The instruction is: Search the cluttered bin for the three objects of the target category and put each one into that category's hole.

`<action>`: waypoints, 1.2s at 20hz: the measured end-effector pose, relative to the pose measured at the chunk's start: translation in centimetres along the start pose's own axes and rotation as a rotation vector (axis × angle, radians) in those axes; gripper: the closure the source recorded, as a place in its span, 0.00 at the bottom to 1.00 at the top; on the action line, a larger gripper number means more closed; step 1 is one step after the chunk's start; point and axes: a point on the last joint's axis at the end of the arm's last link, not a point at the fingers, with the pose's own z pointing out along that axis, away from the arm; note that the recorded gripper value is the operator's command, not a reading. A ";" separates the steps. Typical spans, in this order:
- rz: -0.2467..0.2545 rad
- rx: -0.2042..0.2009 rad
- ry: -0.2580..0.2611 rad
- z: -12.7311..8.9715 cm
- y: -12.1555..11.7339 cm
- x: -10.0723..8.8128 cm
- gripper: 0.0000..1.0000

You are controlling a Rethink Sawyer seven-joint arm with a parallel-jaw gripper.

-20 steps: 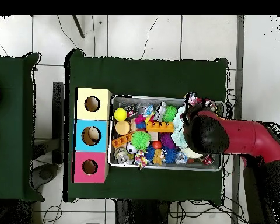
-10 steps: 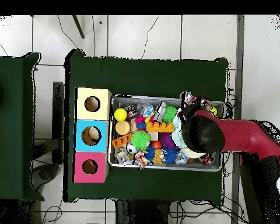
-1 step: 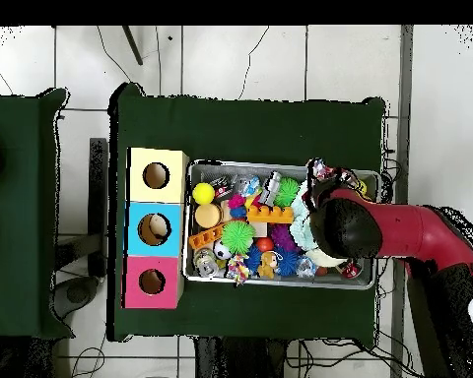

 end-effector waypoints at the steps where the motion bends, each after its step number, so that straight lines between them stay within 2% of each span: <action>1: 0.001 -0.001 0.000 0.0 0.0 0.1 0.00; 8: 0.047 -0.008 -0.002 0.0 -0.9 2.7 0.00; 10: 0.048 -0.007 0.003 -0.2 -1.1 3.0 0.00; 13: 0.042 -0.004 0.007 -0.7 -1.2 2.7 0.00; 17: 0.014 -0.003 0.020 -1.8 -1.0 1.5 0.00; 20: -0.010 -0.031 0.040 -2.9 0.2 -0.1 0.00; 24: -0.015 -0.077 0.055 -3.7 2.1 -1.1 0.00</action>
